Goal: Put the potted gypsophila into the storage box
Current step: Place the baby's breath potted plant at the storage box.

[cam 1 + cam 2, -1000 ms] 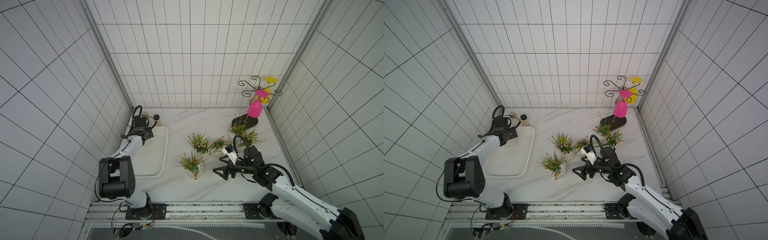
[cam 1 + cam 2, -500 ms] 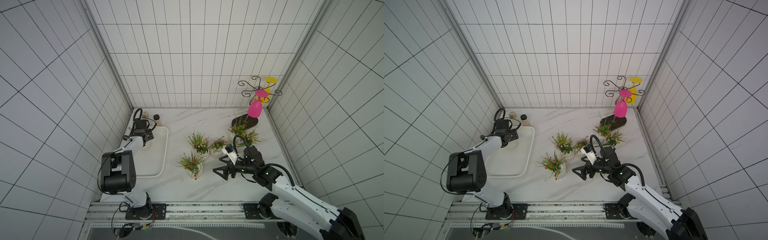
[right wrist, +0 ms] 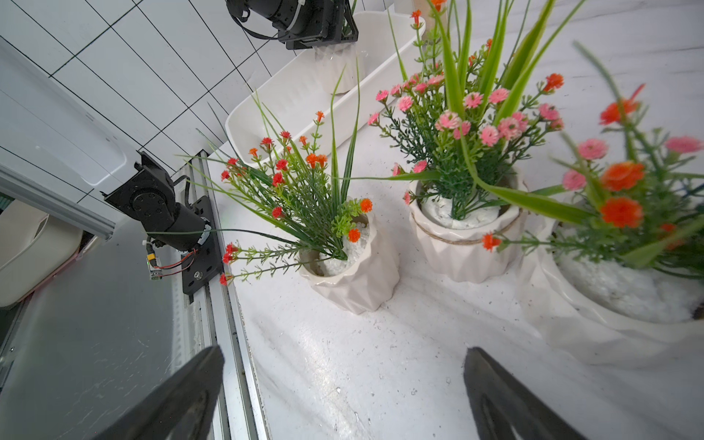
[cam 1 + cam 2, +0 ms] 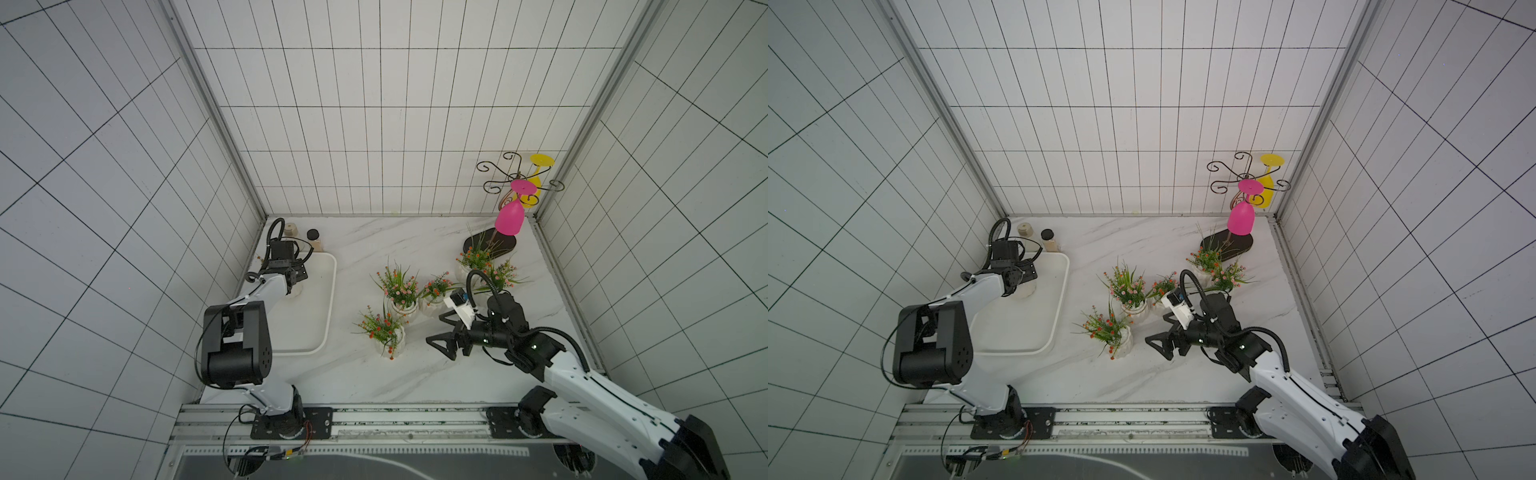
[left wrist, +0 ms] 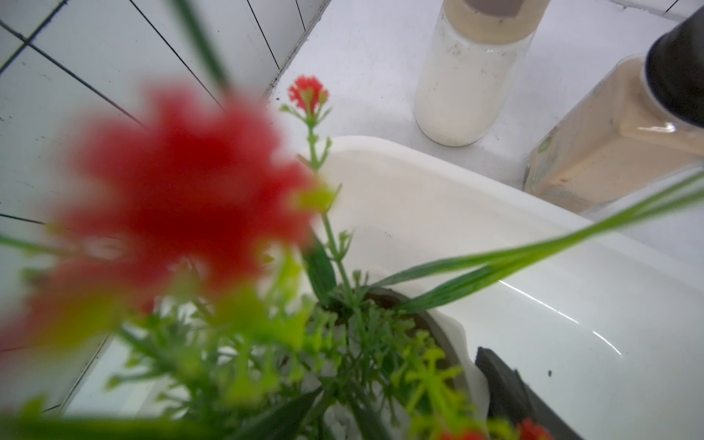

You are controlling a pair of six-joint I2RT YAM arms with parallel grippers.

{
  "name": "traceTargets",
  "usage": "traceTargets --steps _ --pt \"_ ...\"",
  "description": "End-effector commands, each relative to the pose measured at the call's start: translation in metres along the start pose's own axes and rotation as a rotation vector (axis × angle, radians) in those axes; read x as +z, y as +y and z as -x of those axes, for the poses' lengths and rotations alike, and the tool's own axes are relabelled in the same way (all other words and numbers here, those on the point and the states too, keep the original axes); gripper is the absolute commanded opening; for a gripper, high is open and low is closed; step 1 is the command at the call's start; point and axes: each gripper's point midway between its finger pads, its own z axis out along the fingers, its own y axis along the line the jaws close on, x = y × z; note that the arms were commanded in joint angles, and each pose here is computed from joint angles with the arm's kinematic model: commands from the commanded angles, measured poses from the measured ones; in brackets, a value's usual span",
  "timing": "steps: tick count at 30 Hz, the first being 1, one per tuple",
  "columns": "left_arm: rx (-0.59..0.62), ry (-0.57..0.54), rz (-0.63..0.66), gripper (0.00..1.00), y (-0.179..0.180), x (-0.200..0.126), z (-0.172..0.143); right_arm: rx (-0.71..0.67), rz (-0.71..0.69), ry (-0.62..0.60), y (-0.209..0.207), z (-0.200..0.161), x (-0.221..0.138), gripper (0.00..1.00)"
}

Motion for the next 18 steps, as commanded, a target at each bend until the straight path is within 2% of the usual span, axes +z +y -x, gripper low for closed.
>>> traceTargets --steps 1,10,15,18 --pt "0.006 0.06 0.003 0.84 0.001 0.005 -0.02 -0.066 -0.013 -0.088 0.008 0.041 -0.014 0.99" --pt "0.036 0.105 0.027 0.94 0.003 -0.001 -0.026 -0.061 -0.023 -0.102 0.009 0.043 -0.019 0.99" --pt "0.038 0.058 -0.023 0.97 0.0 -0.029 -0.008 -0.053 -0.038 -0.101 0.008 0.042 -0.023 0.99" --pt "0.047 0.077 -0.046 0.97 0.0 -0.047 -0.006 -0.044 -0.062 -0.1 0.006 0.041 -0.026 0.99"
